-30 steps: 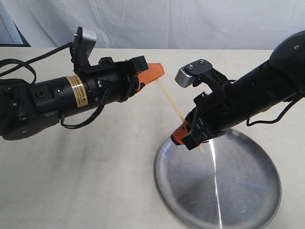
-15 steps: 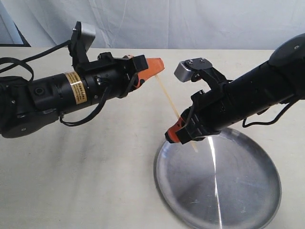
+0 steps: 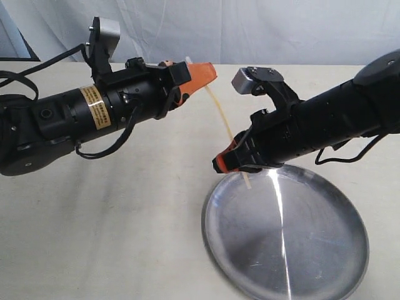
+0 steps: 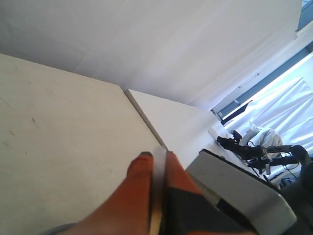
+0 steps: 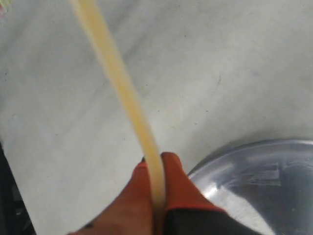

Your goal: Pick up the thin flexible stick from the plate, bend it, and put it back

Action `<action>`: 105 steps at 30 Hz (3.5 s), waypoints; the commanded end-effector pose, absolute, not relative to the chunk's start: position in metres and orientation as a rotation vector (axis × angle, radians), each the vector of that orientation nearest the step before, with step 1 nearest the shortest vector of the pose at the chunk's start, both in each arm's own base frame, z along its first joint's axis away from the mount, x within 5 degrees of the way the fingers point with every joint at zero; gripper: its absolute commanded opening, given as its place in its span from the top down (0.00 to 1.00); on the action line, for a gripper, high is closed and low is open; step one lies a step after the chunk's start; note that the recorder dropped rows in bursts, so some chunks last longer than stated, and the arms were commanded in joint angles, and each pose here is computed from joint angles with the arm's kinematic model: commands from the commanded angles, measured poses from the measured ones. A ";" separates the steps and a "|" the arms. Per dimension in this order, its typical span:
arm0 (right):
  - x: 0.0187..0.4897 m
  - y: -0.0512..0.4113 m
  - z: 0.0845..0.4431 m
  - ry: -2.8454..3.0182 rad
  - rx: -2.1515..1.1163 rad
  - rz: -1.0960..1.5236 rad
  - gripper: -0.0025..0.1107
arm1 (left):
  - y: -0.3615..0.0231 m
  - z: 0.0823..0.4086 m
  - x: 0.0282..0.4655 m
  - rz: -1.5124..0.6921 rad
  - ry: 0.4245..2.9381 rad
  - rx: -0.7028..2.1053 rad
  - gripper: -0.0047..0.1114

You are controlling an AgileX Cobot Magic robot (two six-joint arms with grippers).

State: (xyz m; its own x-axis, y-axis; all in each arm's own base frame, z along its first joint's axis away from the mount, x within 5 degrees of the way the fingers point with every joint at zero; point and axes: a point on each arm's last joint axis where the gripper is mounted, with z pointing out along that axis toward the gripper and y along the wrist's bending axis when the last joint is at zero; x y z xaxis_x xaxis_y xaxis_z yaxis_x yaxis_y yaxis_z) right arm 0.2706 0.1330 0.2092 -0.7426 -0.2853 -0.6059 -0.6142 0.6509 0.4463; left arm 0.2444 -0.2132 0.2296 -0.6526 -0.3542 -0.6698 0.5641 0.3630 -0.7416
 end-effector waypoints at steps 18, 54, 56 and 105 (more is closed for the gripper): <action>0.294 0.129 0.227 2.282 -0.329 0.864 0.99 | -0.220 0.206 0.226 -1.324 1.951 0.453 0.96; 0.290 0.137 0.233 2.254 -0.287 1.042 0.99 | -0.219 0.200 0.223 -1.295 2.015 0.495 0.96; 0.289 0.137 0.233 2.253 -0.288 1.044 0.99 | -0.219 0.200 0.223 -1.295 2.015 0.497 0.96; 0.276 0.154 0.259 2.077 -0.269 1.538 0.99 | -0.219 0.200 0.223 -1.296 2.016 0.494 0.96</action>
